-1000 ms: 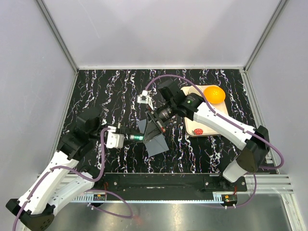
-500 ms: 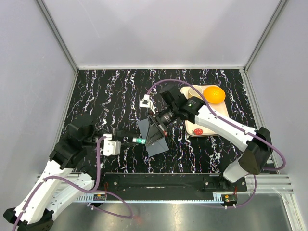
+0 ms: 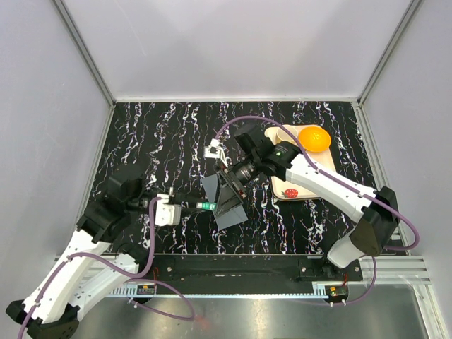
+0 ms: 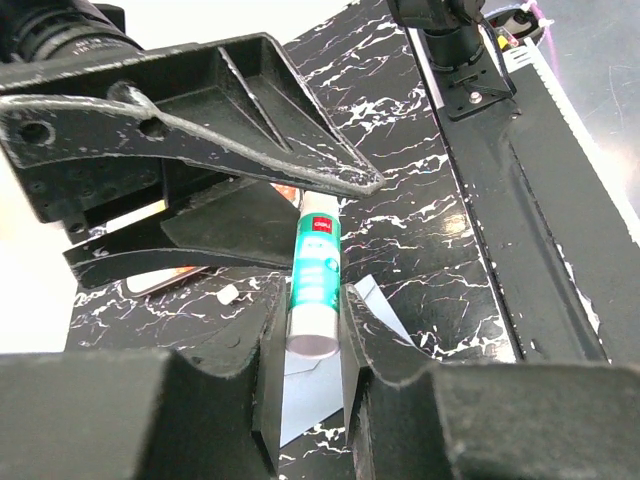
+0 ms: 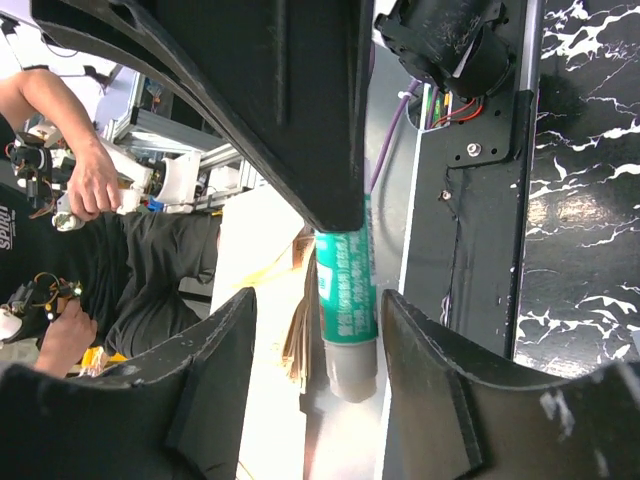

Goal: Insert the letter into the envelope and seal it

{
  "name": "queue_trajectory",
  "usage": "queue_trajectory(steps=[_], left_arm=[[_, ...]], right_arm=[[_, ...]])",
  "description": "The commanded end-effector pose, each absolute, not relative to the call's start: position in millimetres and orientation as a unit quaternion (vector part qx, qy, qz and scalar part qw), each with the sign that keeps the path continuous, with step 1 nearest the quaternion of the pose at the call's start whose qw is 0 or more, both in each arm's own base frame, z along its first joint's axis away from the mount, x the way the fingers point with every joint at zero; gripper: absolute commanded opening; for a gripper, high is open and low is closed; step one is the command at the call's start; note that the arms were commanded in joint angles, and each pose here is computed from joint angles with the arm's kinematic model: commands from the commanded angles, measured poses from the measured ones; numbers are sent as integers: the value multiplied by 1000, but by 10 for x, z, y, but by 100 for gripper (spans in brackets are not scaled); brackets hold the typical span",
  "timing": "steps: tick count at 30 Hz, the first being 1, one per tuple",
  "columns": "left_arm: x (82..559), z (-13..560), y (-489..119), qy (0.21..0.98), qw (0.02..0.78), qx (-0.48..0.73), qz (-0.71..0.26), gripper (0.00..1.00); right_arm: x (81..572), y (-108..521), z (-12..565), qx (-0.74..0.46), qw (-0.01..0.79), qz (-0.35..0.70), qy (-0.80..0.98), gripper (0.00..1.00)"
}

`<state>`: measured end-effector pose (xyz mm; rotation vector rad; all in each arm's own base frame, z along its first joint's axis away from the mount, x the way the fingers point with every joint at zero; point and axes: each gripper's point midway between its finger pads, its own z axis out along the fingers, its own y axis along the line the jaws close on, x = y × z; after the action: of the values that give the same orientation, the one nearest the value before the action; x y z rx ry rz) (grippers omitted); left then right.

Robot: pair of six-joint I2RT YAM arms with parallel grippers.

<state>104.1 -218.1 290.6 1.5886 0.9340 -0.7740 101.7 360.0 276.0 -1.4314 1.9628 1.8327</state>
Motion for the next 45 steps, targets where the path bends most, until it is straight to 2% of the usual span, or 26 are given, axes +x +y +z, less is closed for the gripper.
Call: queue_trajectory(steps=[1,10,14,22,26,29,30,31,33,34,37,41,45], left_arm=[[1031,3090,-2244,350,554,683,-324,0],[1055,3059,-2270,339,554,692,-315,0],[1023,3040,-2275,336,550,695,-321,0],[921,2964,-2286,325,528,708,-338,0],[890,2953,-2290,321,523,714,-339,0],[903,2946,-2286,331,518,713,-337,0],[913,2959,-2278,334,520,713,-333,0],[929,2959,-2272,339,520,711,-329,0],[948,2959,-2238,353,524,706,-320,8],[946,2954,-2223,359,524,704,-318,18],[911,2953,-2161,371,531,695,-311,38],[824,2977,-2091,356,548,695,-300,43],[771,3003,-2098,330,554,703,-300,44]], right_arm=[[1022,3670,2978,-488,59,617,615,57],[905,3733,2874,-498,33,617,609,51],[884,3753,2838,-499,28,615,610,44],[905,3783,2809,-499,27,613,612,47],[901,3791,2778,-498,24,611,615,43],[918,3822,2749,-495,21,607,621,21],[914,3820,2757,-495,20,608,620,11],[913,3819,2755,-496,20,608,620,7],[894,3792,2746,-496,20,607,621,1],[889,3781,2741,-496,20,606,622,0],[832,3720,2759,-497,18,606,621,0],[778,3648,2773,-497,15,608,619,0],[739,3637,2796,-498,4,616,610,0]])
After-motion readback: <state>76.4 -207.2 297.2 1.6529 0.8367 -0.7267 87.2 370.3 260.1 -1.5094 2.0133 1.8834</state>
